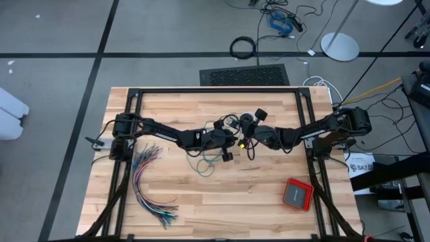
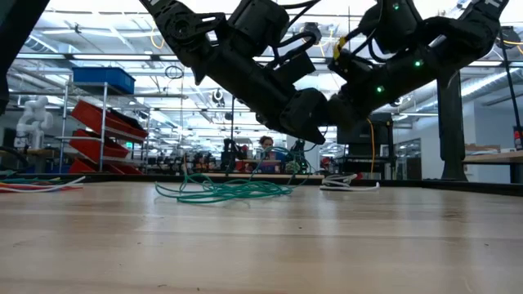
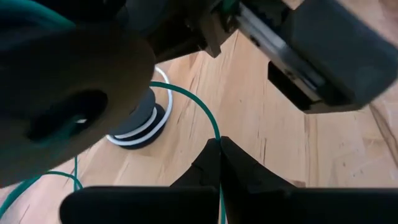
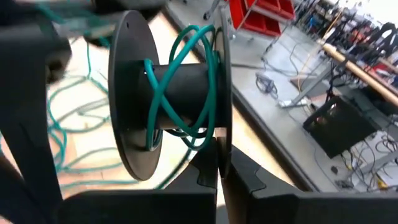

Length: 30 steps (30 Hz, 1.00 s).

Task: Coil cords
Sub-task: Coil the green wire onto the spool

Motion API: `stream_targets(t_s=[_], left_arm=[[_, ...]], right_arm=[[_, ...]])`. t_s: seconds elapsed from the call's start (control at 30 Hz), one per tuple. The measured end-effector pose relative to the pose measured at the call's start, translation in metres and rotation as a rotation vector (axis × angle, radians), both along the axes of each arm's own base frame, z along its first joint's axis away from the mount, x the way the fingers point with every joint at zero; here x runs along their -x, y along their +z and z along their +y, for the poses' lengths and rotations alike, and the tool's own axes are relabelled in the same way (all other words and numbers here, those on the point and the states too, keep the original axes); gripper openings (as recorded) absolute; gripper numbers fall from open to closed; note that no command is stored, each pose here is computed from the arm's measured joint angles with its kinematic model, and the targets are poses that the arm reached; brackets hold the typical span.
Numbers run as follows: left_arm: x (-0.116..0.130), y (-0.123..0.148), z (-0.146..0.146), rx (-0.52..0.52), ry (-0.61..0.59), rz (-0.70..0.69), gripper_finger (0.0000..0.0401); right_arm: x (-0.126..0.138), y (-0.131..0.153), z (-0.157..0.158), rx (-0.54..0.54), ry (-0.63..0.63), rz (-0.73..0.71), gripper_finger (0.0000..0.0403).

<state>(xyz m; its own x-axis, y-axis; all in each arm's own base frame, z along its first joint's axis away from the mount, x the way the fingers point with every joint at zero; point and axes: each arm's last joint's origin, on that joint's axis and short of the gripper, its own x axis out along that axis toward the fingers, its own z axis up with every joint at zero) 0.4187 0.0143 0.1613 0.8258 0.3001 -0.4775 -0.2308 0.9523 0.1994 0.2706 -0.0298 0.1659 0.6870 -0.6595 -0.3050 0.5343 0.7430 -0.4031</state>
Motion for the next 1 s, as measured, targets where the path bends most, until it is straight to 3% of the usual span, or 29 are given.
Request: stream_targets(t_s=[1.0], left_arm=[[0.0,0.0,0.0,0.015,-0.025,-0.001,0.0]], right_arm=[[0.005,-0.032,0.0,-0.133,-0.018,0.154,0.0]])
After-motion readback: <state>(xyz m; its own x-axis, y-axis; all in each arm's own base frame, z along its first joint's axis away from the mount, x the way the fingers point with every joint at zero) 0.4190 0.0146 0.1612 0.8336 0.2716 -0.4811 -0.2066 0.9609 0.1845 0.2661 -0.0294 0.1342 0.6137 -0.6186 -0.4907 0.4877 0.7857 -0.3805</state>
